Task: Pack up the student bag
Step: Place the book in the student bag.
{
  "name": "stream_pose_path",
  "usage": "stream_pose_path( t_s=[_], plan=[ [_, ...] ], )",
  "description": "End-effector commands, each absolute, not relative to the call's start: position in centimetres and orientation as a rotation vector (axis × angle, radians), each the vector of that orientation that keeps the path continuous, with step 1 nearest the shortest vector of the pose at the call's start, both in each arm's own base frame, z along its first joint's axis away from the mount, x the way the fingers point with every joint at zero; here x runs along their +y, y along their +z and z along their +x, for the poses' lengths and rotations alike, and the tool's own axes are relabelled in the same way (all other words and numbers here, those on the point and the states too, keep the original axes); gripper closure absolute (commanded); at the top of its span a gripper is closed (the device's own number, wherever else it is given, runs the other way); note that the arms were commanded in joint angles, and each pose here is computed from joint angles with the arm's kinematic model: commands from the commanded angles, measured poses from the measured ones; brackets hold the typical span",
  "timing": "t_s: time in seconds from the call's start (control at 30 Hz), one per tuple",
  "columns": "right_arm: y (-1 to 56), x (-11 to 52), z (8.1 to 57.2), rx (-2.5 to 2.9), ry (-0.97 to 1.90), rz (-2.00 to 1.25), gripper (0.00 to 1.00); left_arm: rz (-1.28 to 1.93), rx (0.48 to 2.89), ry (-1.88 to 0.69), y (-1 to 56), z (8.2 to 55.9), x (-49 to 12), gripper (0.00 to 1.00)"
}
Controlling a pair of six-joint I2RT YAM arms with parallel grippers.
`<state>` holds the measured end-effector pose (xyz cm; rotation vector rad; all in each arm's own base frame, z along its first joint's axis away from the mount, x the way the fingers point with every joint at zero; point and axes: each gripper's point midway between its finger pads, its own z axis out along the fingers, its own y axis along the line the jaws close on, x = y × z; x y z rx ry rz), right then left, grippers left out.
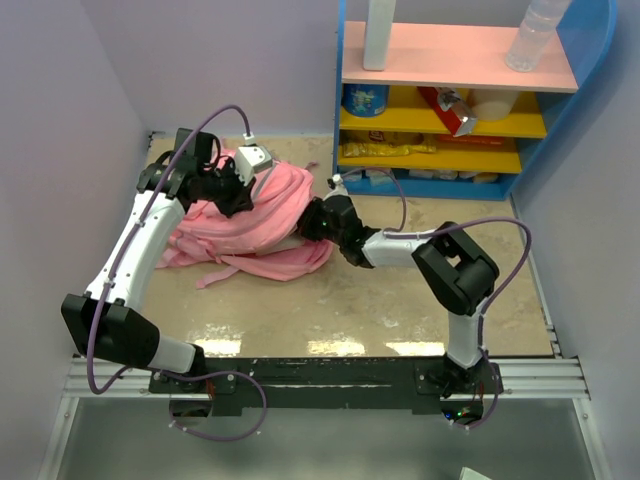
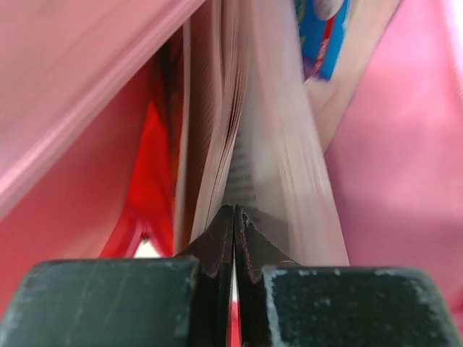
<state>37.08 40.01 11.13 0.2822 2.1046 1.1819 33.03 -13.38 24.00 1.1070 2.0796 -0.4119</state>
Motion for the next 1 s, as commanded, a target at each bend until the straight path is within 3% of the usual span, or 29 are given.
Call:
stream_pose_path(
  t_s=[0.0,0.17,0.27,0.33,0.37,0.4,0.53,0.6,0.73,0.97],
  plan=[
    [11.6,40.2,40.0,2.035,1.136,0.359,1.00,1.161,1.861,-0.447,28.7,32.6,-15.0,1.00],
    [11.2,43.5,38.0,2.098,1.231,0.210,1.00,1.163,1.862,-0.466,28.7,32.7,-15.3,1.00],
    [10.4,42.2,35.9,2.151,1.208,0.146,1.00,1.164,1.865,-0.463,28.6,32.7,-15.2,1.00],
    [11.5,40.2,35.3,2.144,1.154,0.151,0.92,1.167,1.860,-0.466,28.6,32.6,-15.3,1.00],
    [9.4,37.9,34.9,2.210,1.064,0.184,0.84,1.166,1.863,-0.464,28.5,32.6,-15.2,1.00],
    [9.3,36.7,34.5,2.221,1.024,0.176,0.83,1.166,1.864,-0.466,28.5,32.5,-15.3,1.00],
    [9.8,31.7,32.9,2.220,0.864,0.191,0.82,1.161,1.859,-0.470,28.7,32.6,-15.3,1.00],
    [11.2,30.0,32.3,2.184,0.819,0.185,0.88,1.161,1.861,-0.477,28.7,32.6,-15.4,1.00],
    [13.3,29.0,31.4,2.120,0.839,0.177,0.89,1.194,1.867,-0.523,27.6,32.0,-15.8,1.00],
    [16.4,28.4,30.9,2.033,0.842,0.128,0.88,1.366,2.015,-0.712,19.7,28.8,-17.0,0.98]
  ],
)
